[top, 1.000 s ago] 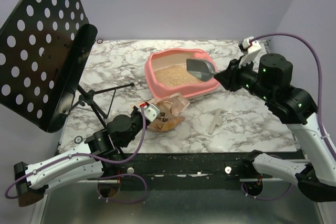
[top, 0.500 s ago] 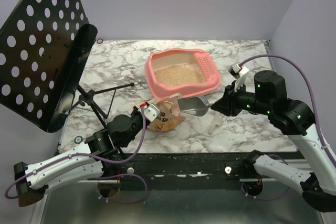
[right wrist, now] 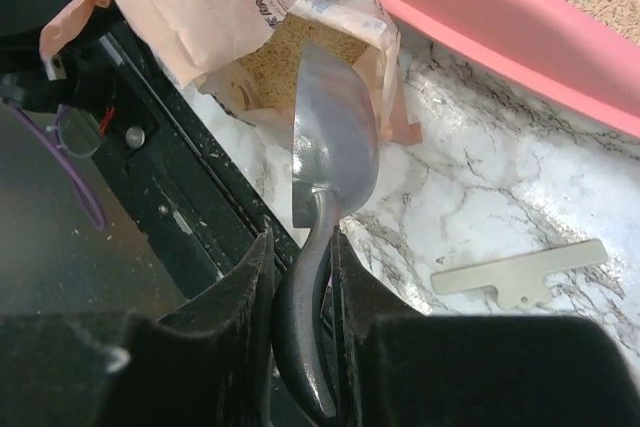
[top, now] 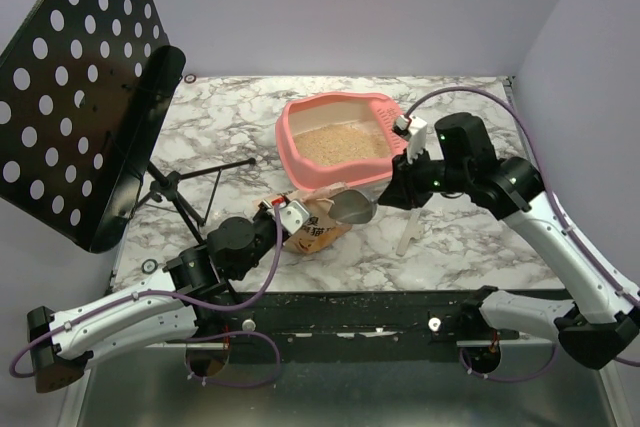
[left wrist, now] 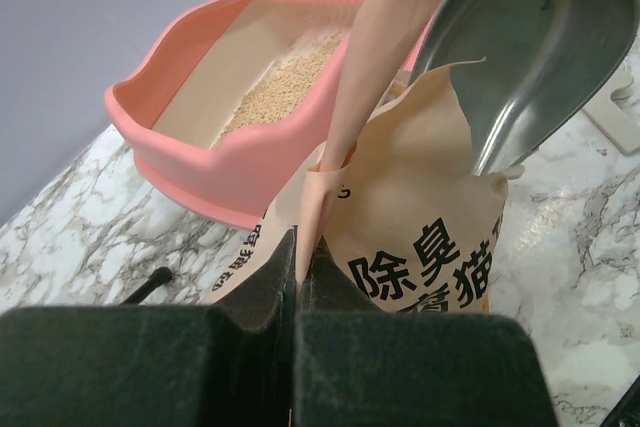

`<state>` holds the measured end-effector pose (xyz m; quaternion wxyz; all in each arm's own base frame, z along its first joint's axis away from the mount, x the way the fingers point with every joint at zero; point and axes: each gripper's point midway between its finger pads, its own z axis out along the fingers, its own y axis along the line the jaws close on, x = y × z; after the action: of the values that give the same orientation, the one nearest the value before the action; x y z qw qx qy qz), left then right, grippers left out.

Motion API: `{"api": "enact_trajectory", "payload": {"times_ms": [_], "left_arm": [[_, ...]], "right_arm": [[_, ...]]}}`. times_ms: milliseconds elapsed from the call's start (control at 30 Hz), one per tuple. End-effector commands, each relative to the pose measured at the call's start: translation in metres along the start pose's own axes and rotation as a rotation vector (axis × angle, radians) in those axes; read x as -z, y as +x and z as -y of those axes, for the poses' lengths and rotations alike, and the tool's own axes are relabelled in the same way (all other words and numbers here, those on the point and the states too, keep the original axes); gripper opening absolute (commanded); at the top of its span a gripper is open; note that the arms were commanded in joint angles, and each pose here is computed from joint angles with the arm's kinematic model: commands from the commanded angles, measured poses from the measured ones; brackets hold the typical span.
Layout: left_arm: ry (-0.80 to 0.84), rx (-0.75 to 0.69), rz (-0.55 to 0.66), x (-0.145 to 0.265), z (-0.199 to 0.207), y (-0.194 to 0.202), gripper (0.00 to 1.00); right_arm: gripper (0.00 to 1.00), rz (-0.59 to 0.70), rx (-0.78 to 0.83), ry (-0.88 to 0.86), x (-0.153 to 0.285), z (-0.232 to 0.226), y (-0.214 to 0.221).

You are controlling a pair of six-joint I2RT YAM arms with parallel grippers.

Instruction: Fill the litter box with clean litter

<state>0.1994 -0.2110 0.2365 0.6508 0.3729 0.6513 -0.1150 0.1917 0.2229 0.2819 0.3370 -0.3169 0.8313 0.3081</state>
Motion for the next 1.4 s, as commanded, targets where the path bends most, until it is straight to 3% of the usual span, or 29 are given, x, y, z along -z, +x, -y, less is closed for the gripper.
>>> {"api": "enact_trajectory", "payload": {"times_ms": [0,367,633,1000,1367], "left_arm": [[0.032,0.040,0.080,0.000,0.003,-0.027,0.00],[0.060,0.061,0.096,0.000,0.008,-0.032,0.00],[0.053,0.058,0.092,0.000,0.006,-0.031,0.00],[0.050,0.050,0.079,-0.001,0.007,-0.027,0.00],[0.038,0.044,0.076,-0.001,0.004,-0.026,0.00]], "right_arm": [[0.00,-0.051,0.020,-0.069,-0.019,-0.005,0.002],[0.01,-0.093,-0.235,-0.056,-0.115,0.025,0.011],[0.00,-0.095,-0.383,-0.245,-0.153,0.008,0.031],[0.00,0.087,-0.551,-0.604,-0.141,-0.037,0.024],[0.00,0.208,-0.553,-0.711,-0.101,-0.053,0.009]]}}
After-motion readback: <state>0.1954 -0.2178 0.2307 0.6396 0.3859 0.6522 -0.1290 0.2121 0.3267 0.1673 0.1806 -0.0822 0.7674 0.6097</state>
